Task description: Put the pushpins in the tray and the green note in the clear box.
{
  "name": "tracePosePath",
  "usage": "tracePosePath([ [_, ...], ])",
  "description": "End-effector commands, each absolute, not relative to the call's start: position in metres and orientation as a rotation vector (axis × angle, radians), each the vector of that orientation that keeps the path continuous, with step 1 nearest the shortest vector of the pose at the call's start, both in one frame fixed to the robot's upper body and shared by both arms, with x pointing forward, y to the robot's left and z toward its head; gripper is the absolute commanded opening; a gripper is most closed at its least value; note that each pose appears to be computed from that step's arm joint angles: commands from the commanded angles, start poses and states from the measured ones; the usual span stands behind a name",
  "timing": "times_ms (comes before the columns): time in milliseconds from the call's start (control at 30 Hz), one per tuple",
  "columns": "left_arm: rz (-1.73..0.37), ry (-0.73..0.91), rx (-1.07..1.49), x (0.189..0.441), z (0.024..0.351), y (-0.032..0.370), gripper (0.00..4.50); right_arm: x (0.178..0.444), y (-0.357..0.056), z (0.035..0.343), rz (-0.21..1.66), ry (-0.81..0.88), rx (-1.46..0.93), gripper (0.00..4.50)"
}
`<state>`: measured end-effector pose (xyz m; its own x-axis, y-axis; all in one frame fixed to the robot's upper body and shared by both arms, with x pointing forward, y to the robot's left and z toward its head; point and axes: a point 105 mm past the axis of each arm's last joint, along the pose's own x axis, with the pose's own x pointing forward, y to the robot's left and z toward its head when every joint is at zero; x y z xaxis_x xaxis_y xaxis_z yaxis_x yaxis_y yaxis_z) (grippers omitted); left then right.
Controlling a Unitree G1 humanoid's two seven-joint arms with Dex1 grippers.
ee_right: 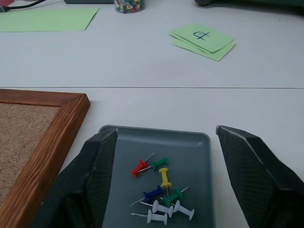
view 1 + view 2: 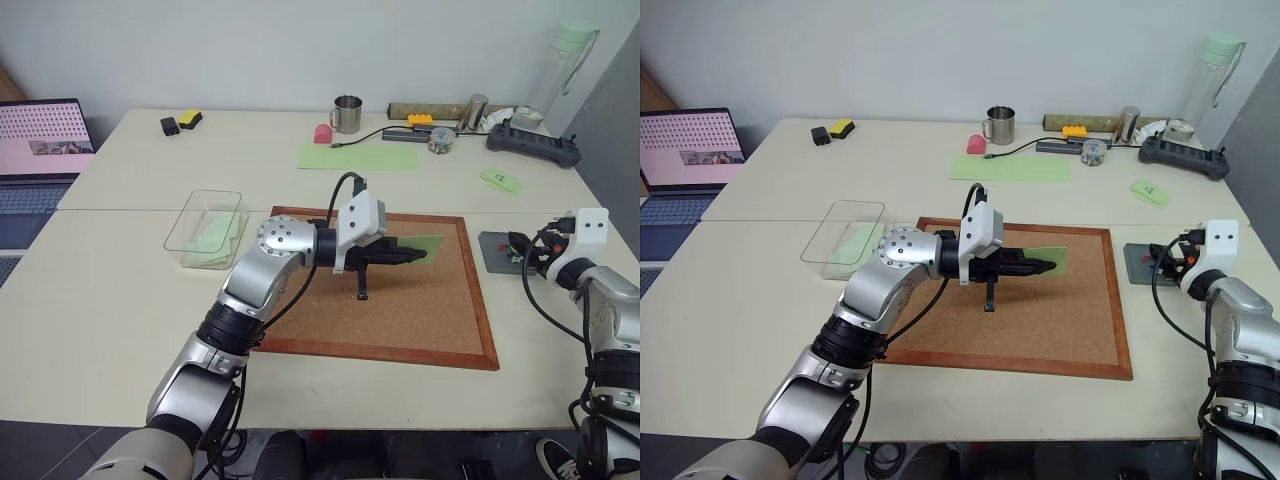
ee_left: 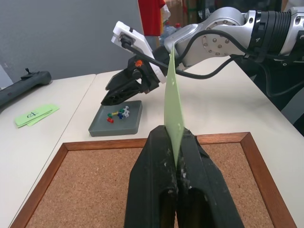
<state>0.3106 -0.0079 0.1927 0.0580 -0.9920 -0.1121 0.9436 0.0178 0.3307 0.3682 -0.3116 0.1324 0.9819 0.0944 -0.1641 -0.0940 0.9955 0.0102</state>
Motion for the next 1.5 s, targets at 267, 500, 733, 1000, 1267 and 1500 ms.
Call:
tracePosePath([
  [267, -1.093, -0.24, 0.235, 0.358, 0.234, 0.052, 0.0, 0.31, -0.207, 0.196, 0.661, -0.027, -0.032, 3.52],
  [500, -0.525, -0.312, 0.188, 0.381, 0.252, 0.152, 0.0, 0.28, -0.147, 0.223, 0.864, -0.082, -0.03, 3.52],
  [733, -0.034, -0.173, 0.13, 0.38, 0.218, 0.258, 0.0, 0.283, -0.125, 0.248, 0.926, -0.175, -0.031, 3.52],
  [1000, -0.021, -0.046, 0.024, 0.374, 0.176, 0.26, 0.2, 0.285, -0.118, 0.248, 0.949, -0.172, -0.027, 3.53],
  [1267, -0.017, -0.063, 0.001, 0.375, 0.175, 0.264, 1.8, 0.283, -0.119, 0.244, 0.939, -0.159, -0.021, 3.54],
  [1500, -0.028, -0.166, 0.038, 0.38, 0.21, 0.266, 3.33, 0.287, -0.124, 0.244, 0.901, -0.164, -0.024, 3.54],
])
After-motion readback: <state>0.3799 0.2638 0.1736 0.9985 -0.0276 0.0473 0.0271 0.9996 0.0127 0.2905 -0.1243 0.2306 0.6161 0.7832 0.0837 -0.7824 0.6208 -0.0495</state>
